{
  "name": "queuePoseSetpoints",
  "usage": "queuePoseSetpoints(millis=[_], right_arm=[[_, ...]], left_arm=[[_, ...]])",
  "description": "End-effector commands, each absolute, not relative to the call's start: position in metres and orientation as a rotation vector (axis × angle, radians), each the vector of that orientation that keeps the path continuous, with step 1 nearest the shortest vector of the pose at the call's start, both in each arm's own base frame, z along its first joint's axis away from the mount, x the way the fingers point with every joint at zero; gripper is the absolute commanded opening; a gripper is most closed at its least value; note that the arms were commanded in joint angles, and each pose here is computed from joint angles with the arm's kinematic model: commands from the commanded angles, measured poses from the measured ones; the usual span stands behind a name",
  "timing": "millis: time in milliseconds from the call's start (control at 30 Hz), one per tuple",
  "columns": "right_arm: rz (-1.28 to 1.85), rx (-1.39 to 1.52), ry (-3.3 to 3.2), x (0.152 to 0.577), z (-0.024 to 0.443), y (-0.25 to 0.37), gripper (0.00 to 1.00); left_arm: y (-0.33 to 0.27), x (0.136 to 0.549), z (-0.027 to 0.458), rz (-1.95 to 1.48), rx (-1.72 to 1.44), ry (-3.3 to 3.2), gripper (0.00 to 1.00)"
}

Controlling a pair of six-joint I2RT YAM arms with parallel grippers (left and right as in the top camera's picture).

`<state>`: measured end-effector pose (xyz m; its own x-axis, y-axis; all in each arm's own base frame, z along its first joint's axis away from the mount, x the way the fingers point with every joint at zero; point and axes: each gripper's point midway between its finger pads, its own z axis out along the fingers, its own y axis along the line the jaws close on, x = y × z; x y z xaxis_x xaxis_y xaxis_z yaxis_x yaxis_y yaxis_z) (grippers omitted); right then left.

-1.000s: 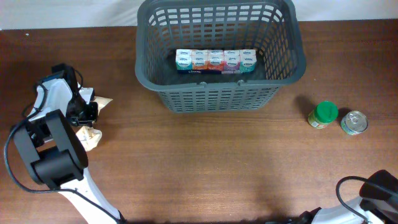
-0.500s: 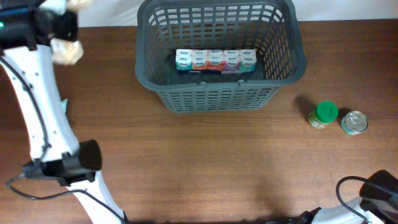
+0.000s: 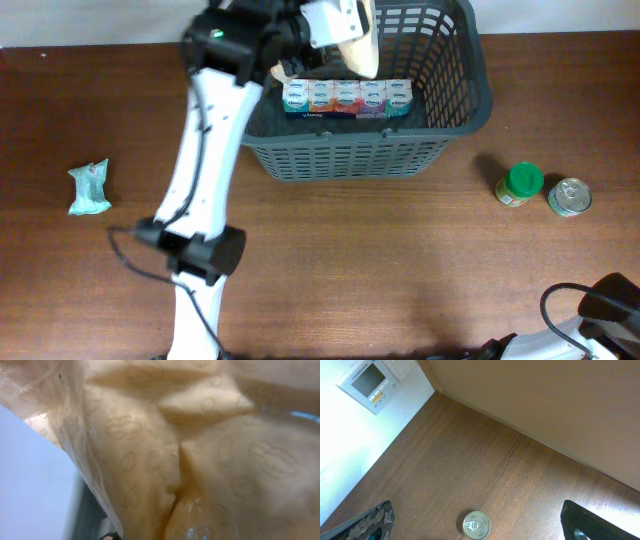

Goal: Pack container
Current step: 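Carry the tan pouch into the basket and release it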

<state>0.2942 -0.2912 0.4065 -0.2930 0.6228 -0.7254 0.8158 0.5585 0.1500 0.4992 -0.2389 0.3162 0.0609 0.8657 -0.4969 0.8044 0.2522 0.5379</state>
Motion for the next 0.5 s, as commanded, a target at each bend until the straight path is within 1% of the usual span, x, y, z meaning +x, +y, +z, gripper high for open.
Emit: queuePoseSetpoints(millis=[0, 133, 233, 433, 467], right_arm=[[-0.332, 1.156, 2.009, 0.291, 0.41, -0.292, 0.99], [-0.332, 1.156, 2.009, 0.291, 0.41, -0.292, 0.99], [-0.332, 1.156, 2.009, 0.291, 0.41, -0.292, 0.99], [-0.332, 1.156, 2.009, 0.291, 0.41, -0.292, 0.99], [-0.332, 1.156, 2.009, 0.291, 0.41, -0.292, 0.99]], left_arm=[[-0.28, 0.501, 0.25, 0.003, 1.698, 1.741, 0.02], [-0.316, 0.49, 0.195, -0.062, 1.813, 1.764, 0.02], [-0.331, 0.475, 0.174, -0.098, 1.879, 1.778, 0.02], [-0.352, 0.444, 0.156, -0.148, 1.984, 1.783, 0.02], [-0.354, 0.442, 0.153, -0.153, 1.986, 1.791, 0.06]])
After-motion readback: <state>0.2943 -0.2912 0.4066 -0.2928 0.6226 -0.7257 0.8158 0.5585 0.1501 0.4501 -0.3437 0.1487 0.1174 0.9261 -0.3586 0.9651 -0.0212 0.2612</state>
